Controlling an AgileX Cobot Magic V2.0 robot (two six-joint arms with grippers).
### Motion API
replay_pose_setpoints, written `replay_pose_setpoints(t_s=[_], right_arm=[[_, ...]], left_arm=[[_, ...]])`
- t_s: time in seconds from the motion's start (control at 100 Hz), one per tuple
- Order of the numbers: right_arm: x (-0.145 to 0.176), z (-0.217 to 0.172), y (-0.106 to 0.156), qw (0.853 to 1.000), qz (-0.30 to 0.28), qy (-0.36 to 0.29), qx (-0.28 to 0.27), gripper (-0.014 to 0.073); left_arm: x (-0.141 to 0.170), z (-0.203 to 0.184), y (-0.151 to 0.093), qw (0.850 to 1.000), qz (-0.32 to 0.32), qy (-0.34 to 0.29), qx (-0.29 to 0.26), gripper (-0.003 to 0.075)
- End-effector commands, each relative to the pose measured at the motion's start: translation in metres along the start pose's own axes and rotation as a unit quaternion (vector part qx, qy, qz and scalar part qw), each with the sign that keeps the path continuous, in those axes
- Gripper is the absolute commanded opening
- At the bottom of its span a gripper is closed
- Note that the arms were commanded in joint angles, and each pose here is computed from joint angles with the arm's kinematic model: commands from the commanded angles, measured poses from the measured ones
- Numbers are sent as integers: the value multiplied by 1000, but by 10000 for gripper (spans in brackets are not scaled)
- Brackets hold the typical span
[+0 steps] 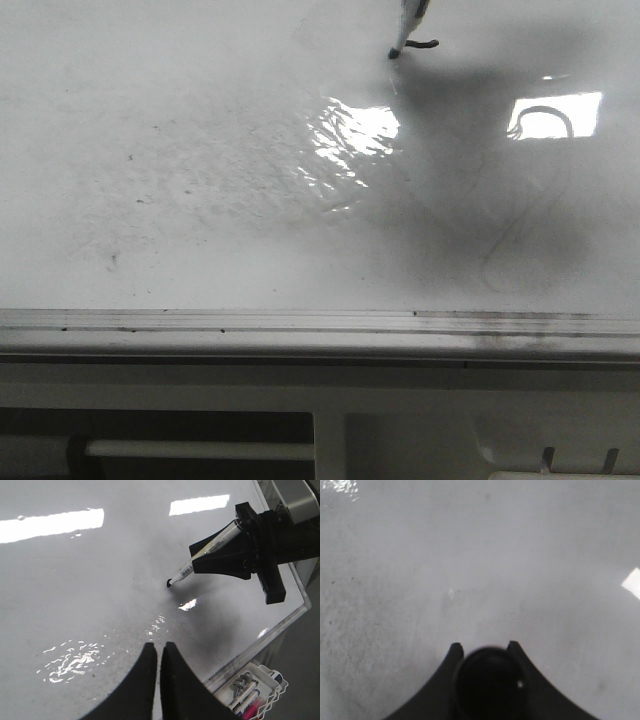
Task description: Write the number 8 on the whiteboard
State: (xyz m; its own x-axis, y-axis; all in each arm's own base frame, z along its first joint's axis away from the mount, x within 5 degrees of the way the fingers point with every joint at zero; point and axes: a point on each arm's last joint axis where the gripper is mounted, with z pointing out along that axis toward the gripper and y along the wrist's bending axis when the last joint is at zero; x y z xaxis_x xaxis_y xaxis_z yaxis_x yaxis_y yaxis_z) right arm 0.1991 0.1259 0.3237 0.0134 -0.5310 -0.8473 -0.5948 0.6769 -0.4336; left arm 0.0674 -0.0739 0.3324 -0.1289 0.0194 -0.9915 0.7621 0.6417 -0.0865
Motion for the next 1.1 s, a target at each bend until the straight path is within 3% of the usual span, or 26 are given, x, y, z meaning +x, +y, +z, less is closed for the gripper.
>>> replay_pose_setpoints(t_s=[0.0, 0.2, 0.39, 0.68, 0.9, 1.09], right_arm=[[-2, -4, -3, 1000, -1, 9, -2, -43], [-1, -32, -24, 999, 14, 12, 45, -43], [10, -38, -18, 997, 33, 71, 12, -43], [-10, -20, -15, 999, 40, -20, 28, -43], [-18, -17, -32, 997, 45, -32, 60, -43], [-18, -18, -30, 997, 46, -21, 51, -43]], left_arm=[[-11, -2, 0, 999, -19, -26, -4, -20], [-11, -2, 0, 999, -19, -26, -4, -20], [-11, -2, 0, 999, -19, -26, -4, -20], [-11, -2, 0, 999, -19, -26, -4, -20], [-10, -2, -2, 1000, -19, -21, 4, -20], [-9, -2, -4, 1000, -18, -12, 19, -20]])
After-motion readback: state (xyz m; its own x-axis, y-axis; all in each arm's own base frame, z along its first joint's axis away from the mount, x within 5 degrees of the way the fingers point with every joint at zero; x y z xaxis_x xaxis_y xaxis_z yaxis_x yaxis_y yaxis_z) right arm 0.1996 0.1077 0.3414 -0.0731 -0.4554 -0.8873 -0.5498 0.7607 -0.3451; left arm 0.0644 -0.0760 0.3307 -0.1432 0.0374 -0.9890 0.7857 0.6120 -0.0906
